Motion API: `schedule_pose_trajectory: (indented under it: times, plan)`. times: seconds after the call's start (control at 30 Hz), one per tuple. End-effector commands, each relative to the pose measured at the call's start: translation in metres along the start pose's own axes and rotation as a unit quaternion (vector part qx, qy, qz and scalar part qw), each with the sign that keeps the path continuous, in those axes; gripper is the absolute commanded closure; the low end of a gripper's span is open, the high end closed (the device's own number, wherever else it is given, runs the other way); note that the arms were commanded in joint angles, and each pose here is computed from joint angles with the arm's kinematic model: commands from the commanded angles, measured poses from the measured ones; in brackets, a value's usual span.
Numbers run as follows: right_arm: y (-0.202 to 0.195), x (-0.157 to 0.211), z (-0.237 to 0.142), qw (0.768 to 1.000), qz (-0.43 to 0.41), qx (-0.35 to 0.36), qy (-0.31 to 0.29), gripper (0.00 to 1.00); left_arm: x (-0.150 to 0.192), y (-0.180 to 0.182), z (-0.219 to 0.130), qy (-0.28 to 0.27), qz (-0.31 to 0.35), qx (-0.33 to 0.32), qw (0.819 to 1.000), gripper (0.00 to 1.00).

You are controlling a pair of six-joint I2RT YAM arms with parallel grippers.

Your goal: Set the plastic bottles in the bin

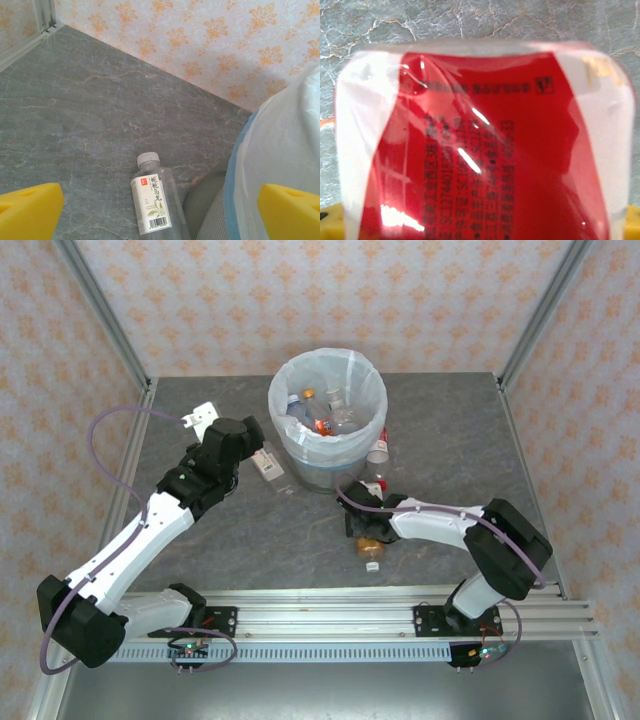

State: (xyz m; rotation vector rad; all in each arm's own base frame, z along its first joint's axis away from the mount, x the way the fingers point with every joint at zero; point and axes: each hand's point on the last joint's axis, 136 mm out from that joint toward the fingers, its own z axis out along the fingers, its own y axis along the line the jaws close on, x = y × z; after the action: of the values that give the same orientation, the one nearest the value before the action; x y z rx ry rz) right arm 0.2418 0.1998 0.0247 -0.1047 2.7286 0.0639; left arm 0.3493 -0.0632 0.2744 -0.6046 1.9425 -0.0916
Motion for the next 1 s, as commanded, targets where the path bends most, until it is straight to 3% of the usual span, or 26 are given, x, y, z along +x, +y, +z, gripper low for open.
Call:
schedule_pose_trajectory:
  times: [0.0, 0.37, 0.57, 0.97]
  plan:
    - [-0.009, -0.004, -0.006, 1.0, 0.003, 0.02, -0.021, 0.37, -0.008, 0.005, -0.001, -0.01, -0.007, -0.014, 1.0, 0.0]
    - [-0.013, -0.016, -0.023, 0.997, 0.018, 0.002, -0.07, 0.56, -0.006, 0.005, -0.001, -0.005, -0.001, -0.014, 1.0, 0.0]
    - [-0.019, -0.026, -0.04, 0.994, 0.015, -0.001, -0.107, 0.58, -0.005, 0.004, 0.001, -0.003, 0.0, -0.014, 1.0, 0.0]
    - [-0.015, -0.05, -0.086, 0.975, 0.025, -0.078, -0.207, 0.58, 0.005, -0.002, 0.009, 0.017, -0.012, -0.003, 1.0, 0.0]
